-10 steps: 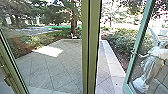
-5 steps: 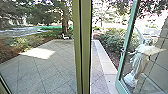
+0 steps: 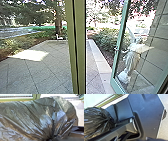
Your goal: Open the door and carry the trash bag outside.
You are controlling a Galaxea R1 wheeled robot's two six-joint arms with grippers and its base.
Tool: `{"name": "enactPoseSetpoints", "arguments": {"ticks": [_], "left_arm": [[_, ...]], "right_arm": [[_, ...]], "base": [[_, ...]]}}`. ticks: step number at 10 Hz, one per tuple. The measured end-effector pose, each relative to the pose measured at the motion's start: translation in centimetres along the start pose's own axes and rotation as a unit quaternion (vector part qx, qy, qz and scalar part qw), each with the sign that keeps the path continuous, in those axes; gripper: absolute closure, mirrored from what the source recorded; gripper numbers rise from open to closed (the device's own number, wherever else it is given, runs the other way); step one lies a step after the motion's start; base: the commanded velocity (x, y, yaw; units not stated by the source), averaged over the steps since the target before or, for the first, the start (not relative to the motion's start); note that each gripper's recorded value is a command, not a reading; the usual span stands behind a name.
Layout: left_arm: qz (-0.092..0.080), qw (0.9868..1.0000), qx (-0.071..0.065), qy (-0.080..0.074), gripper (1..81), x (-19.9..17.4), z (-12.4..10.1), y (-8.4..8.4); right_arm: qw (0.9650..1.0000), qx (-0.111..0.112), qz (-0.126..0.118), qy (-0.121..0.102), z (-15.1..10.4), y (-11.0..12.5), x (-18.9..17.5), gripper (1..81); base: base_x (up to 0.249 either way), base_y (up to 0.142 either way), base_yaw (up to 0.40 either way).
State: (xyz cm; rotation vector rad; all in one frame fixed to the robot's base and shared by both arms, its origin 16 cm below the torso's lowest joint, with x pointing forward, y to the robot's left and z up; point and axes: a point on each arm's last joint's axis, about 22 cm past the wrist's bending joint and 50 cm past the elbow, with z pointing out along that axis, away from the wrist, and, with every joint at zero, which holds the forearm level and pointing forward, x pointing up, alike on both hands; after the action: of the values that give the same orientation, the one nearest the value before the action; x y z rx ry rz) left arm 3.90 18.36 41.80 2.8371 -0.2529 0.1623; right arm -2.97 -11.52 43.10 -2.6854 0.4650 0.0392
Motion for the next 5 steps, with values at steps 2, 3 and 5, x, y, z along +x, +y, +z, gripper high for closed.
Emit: {"name": "enactPoseSetpoints", "arguments": {"ticks": [2,3,5], "left_arm": [[0.0,1.0,0.0,0.0,81.1,-0.01,0.0,0.0],[0.0,1.0,0.0,-0.001,81.1,-0.1,-0.01,0.01],[0.0,1.0,0.0,0.0,81.1,-0.02,0.0,0.02]], "right_arm": [[1.0,0.001,-0.003,0.0,0.02,-0.09,0.01,1.0],[1.0,0.001,-0.003,0.0,0.02,-0.09,0.01,1.0],[1.0,0.0,-0.003,0.0,0.02,-0.08,0.02,1.0]], "base": [[-0.102,0.0,0.0],[0.0,0.0,0.0],[0.0,0.0,0.0]]}}
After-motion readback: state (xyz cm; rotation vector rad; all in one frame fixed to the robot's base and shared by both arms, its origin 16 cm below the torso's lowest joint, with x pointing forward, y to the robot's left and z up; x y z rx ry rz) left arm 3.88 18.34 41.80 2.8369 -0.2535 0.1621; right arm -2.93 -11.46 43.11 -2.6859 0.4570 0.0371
